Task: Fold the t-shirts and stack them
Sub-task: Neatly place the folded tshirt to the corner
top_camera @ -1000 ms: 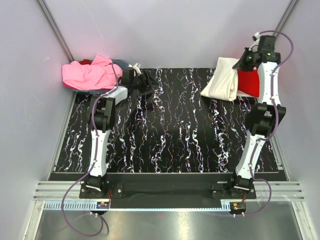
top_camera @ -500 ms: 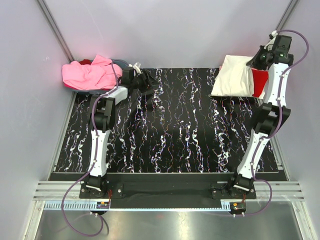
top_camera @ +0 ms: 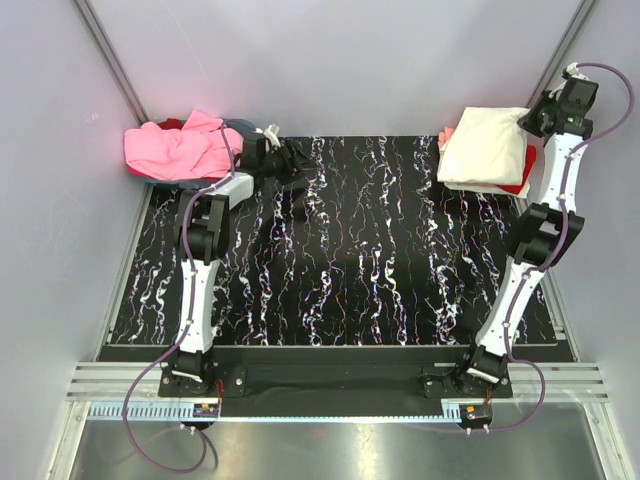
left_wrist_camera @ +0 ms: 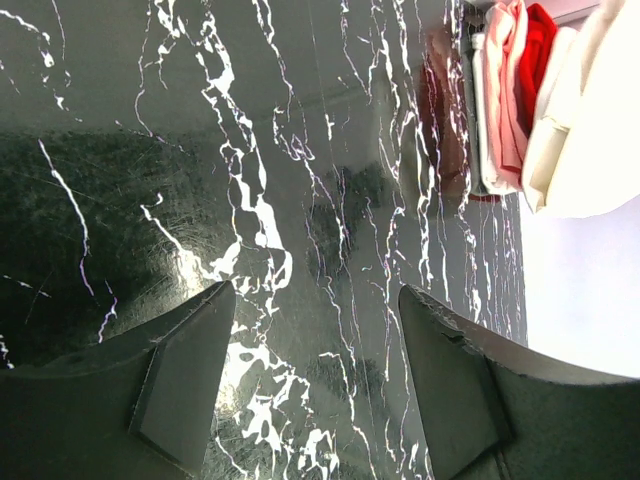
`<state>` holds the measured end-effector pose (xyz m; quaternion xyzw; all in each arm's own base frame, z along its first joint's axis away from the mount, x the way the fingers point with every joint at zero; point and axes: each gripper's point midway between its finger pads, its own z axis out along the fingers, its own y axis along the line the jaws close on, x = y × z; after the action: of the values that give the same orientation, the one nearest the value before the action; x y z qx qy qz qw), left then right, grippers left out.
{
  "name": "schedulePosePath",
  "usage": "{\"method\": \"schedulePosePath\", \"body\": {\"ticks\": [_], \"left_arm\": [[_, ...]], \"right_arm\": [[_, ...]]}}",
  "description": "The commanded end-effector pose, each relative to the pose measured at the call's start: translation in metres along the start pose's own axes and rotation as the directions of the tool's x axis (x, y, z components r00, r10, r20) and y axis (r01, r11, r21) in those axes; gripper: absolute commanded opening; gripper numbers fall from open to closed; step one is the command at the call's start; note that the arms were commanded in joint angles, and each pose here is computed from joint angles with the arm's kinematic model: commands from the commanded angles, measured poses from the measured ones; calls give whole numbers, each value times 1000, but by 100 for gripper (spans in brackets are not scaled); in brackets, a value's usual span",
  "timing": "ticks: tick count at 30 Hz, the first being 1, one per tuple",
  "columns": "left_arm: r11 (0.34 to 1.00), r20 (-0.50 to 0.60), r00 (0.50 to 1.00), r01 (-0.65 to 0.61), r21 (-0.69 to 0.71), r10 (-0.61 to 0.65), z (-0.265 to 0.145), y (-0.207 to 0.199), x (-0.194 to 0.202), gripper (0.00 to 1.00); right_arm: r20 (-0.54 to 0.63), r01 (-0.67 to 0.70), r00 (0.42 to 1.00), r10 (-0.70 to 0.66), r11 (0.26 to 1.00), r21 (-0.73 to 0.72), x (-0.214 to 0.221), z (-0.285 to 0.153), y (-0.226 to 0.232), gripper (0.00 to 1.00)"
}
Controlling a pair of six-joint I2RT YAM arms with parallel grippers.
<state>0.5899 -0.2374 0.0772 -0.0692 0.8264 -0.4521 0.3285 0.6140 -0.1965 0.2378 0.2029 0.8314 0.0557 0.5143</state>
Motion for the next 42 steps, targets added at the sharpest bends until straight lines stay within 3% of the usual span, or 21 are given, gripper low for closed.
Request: {"method": "schedulePosePath", "body": {"ticks": [1,7,26,37,38,42], "left_arm": [[996,48,998,-52,73,49,-5,-23,-21,72],[996,49,998,-47,77,43,-6,-23,-21,72],[996,51,998,-42,80,38,-6,-21,-22,72],[996,49,998,-43,76,40,-6,-21,-22,72],[996,50,998,-44,77,41,-6,-21,-23,72],[996,47,998,-43,76,39,-7,-20,-22,72]], "right_arm": [[163,25,986,-30,999,28,-39,14,-13,0],[170,29,985,-37,998,50,-23,44,-32,0],[392,-36,919,-48,979,203,-53,73,-88,0],[338,-81,941,-29,948,307,-4,96,-117,0],[333,-78,943,-27,951,298,-3,96,-114,1],[261,-67,965,5,971,227,12,96,-100,25]]}}
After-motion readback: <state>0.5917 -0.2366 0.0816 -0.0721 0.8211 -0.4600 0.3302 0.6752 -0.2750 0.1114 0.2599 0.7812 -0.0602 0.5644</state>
